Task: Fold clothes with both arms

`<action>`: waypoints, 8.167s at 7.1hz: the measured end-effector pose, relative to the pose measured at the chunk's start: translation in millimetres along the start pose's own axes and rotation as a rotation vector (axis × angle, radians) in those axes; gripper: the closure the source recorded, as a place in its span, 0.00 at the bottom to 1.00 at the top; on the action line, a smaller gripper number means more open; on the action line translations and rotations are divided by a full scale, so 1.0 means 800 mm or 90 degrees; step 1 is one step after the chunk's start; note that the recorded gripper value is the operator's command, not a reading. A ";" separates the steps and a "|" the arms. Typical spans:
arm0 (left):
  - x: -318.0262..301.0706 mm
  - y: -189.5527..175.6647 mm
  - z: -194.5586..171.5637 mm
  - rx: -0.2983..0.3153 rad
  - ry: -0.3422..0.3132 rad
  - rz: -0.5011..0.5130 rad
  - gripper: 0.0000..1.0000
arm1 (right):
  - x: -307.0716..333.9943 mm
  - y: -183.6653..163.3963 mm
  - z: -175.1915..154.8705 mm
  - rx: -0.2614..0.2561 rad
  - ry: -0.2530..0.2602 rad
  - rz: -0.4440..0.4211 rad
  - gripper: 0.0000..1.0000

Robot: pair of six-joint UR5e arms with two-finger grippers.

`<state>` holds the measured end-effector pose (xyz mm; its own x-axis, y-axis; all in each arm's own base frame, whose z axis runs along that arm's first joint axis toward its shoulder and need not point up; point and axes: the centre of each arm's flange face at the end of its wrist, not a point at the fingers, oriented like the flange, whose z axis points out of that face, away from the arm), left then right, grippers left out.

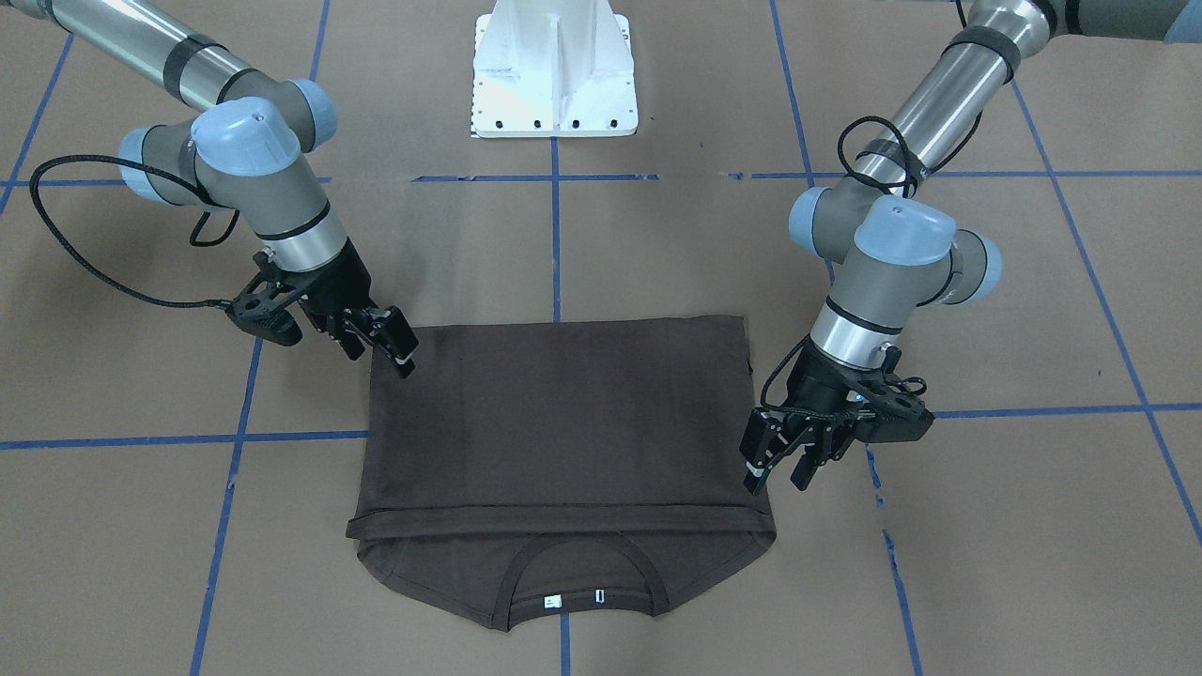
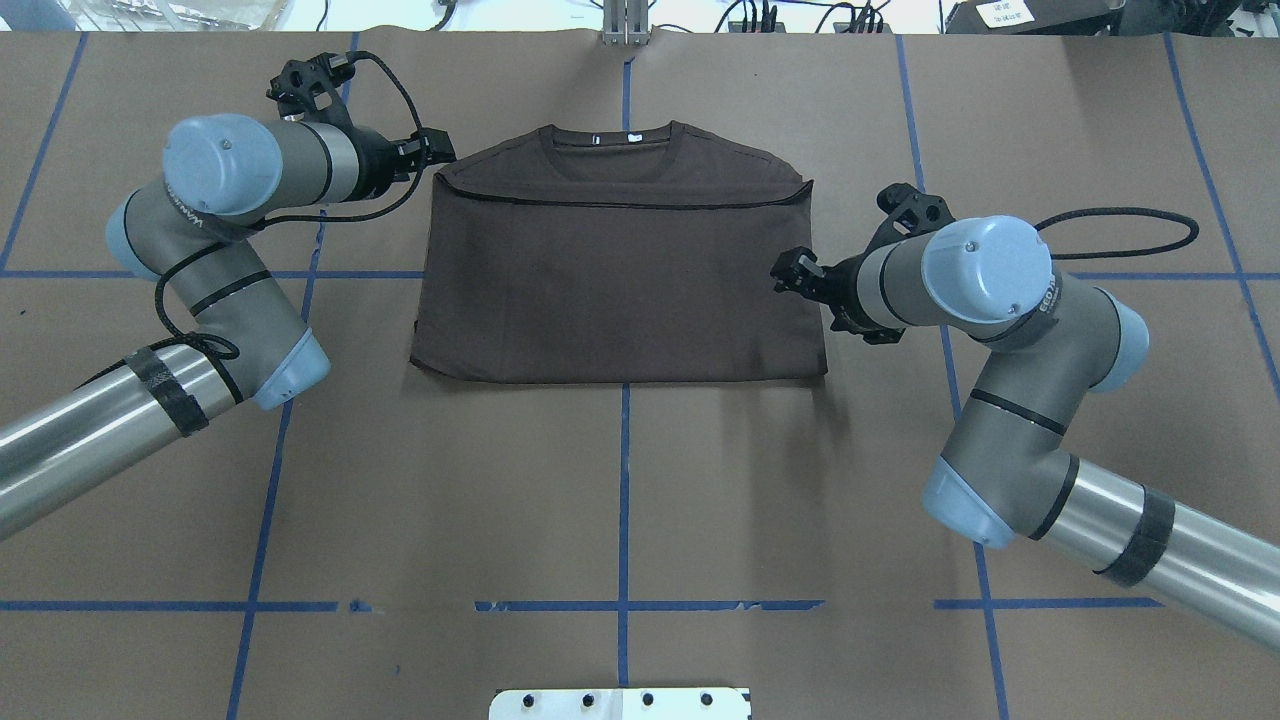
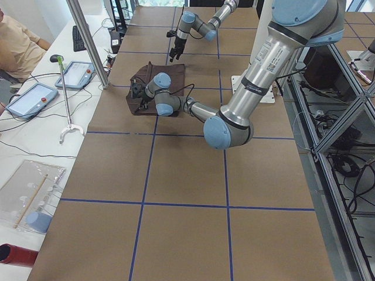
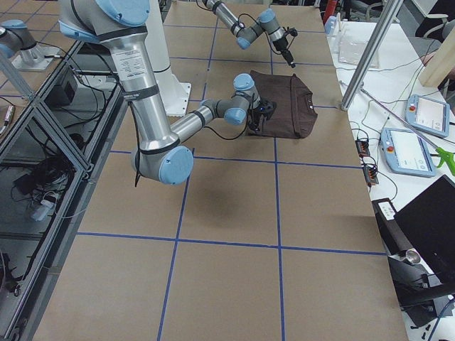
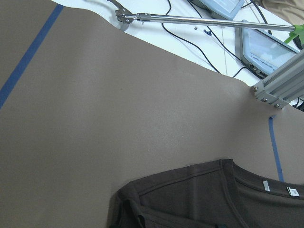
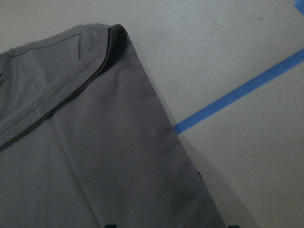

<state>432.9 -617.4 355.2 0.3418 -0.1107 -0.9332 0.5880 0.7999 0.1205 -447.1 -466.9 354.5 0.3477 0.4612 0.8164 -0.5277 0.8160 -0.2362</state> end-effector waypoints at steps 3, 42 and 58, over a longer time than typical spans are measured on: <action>0.013 0.000 -0.010 0.001 0.011 -0.001 0.27 | 0.039 0.033 0.018 -0.018 0.032 0.004 0.31; 0.054 0.200 -0.111 -0.171 -0.122 -0.131 1.00 | 0.040 0.051 -0.120 -0.129 -0.041 0.007 0.00; 0.081 -0.061 -0.022 -0.111 0.031 -0.102 0.34 | -0.152 0.185 -0.005 -0.084 0.110 -0.197 0.00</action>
<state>413.8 -653.1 283.0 0.2152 -0.2192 -0.9516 0.4954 0.8643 -0.0871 -564.5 -400.4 218.0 0.6063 0.2288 0.7616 -0.2768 0.9586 -0.0677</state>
